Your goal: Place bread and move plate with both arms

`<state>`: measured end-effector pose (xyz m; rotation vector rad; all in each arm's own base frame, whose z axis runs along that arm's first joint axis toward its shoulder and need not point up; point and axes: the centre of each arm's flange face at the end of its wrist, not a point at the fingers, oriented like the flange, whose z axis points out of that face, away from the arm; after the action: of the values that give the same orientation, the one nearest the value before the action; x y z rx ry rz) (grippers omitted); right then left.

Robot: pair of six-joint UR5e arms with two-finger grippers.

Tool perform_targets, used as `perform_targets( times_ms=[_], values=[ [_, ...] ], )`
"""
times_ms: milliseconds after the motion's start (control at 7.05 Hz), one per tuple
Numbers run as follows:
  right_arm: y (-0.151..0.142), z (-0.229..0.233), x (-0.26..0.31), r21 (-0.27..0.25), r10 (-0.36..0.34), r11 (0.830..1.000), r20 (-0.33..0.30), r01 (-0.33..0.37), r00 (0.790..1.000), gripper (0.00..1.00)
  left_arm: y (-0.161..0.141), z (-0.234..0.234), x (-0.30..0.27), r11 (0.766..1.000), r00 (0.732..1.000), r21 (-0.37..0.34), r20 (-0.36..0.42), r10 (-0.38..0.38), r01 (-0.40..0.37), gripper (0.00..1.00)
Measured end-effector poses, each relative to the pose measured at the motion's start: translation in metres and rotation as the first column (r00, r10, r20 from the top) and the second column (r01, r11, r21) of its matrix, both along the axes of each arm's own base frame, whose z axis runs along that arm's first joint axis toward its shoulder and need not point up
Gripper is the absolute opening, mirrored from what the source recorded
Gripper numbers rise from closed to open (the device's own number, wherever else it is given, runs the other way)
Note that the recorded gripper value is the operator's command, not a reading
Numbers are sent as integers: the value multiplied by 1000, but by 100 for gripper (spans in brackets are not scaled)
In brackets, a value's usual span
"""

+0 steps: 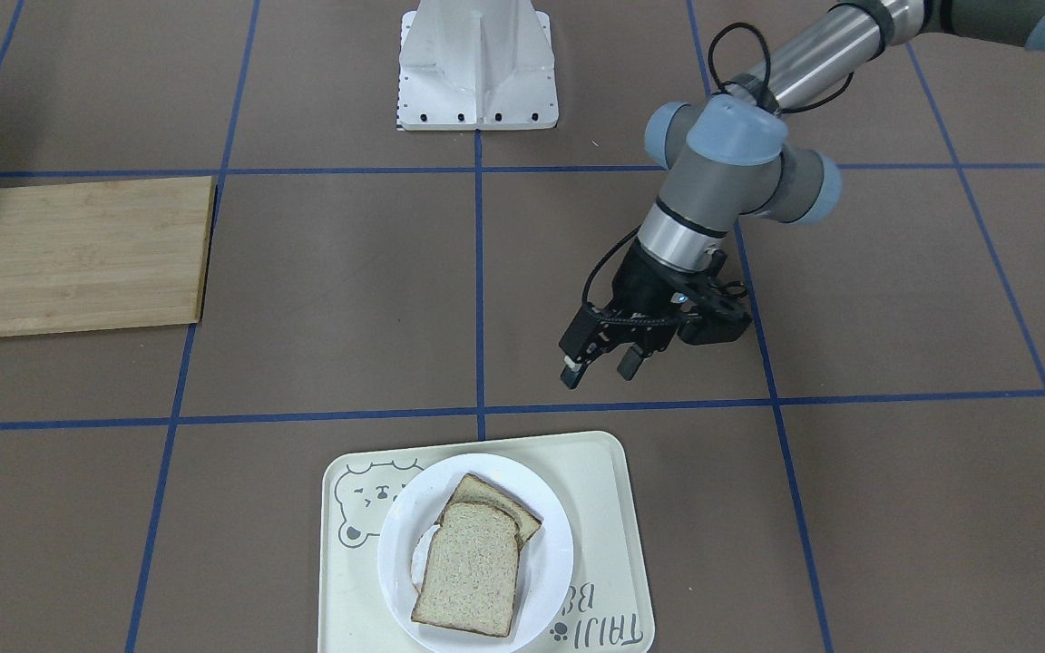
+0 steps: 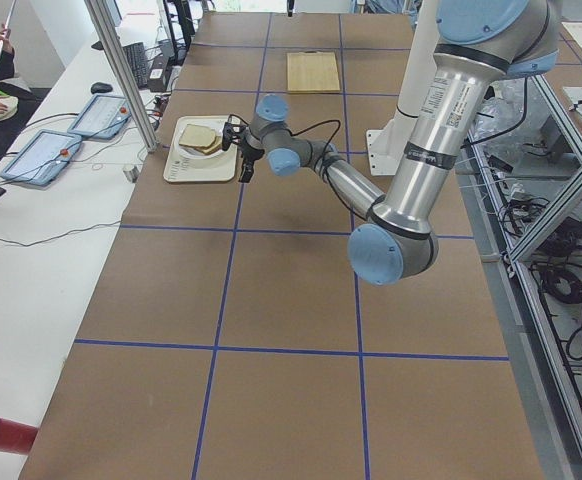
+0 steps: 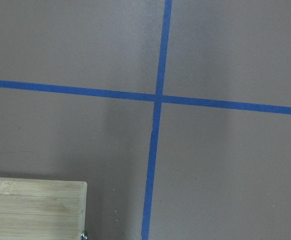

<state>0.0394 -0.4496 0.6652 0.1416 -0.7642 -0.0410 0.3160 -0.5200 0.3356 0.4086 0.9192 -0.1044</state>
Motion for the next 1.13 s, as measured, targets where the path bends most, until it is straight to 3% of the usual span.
perform_targets(
  times_ms=[142, 284, 567, 709, 1135],
  values=[
    [1, 1, 0, 0, -1, 1000, -2, 1, 1000, 100, -7, 40, -62, 993, 987, 59, 129, 93, -101, 98],
    [2, 2, 2, 1, -1, 1000, -2, 1, 1000, 100, -15, 81, -130, 976, 956, 84, 235, 176, -200, 98],
    [3, 0, 7, 6, 7, 1000, 2, -8, 1000, 100, -22, 141, -251, 953, 889, 0, 361, 283, -303, 98],
    [3, -1, 9, 8, 12, 1000, 4, -12, 1000, 100, -21, 165, -296, 947, 877, -54, 363, 315, -318, 98],
    [2, -15, 14, -2, 17, 1000, 43, -17, 999, 100, 11, 237, -349, 922, 896, -113, 219, 387, -370, 98]
  ],
)
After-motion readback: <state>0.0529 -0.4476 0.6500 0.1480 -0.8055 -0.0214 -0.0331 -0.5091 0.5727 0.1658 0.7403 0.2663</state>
